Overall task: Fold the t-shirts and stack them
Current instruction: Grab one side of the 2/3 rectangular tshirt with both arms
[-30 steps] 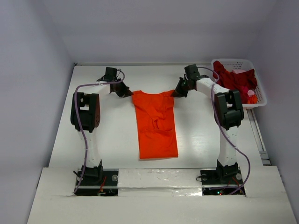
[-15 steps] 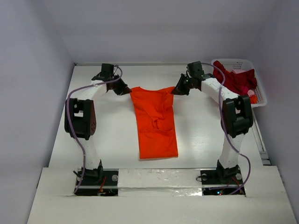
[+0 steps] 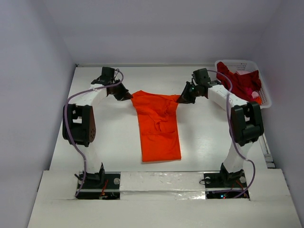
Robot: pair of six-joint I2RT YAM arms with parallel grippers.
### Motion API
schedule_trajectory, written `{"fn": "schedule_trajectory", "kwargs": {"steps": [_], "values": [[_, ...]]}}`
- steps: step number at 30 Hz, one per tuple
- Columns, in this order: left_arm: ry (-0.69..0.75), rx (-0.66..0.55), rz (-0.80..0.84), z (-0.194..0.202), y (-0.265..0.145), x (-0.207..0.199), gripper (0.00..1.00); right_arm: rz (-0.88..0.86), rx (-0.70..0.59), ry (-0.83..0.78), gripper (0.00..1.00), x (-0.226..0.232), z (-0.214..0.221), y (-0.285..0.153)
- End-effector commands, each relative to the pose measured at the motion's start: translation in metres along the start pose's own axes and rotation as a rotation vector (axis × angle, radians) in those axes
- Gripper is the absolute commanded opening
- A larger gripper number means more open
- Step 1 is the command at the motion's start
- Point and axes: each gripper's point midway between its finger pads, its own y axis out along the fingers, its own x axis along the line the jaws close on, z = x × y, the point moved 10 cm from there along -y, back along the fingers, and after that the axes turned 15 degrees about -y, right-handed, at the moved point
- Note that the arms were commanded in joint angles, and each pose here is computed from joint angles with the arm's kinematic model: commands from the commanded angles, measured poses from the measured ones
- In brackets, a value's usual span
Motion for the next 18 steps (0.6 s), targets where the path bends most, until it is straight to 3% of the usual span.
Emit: {"fn": "schedule_trajectory", "kwargs": {"steps": [1,18], "values": [[0.048,-0.008,0.048,0.014,-0.029,-0.007,0.00,-0.062,-0.059,-0.046,0.00,0.016,-0.002,-0.023],[0.083,-0.006,0.071,0.026,-0.064,-0.014,0.00,-0.060,-0.015,-0.060,0.00,0.008,0.040,-0.032]]}}
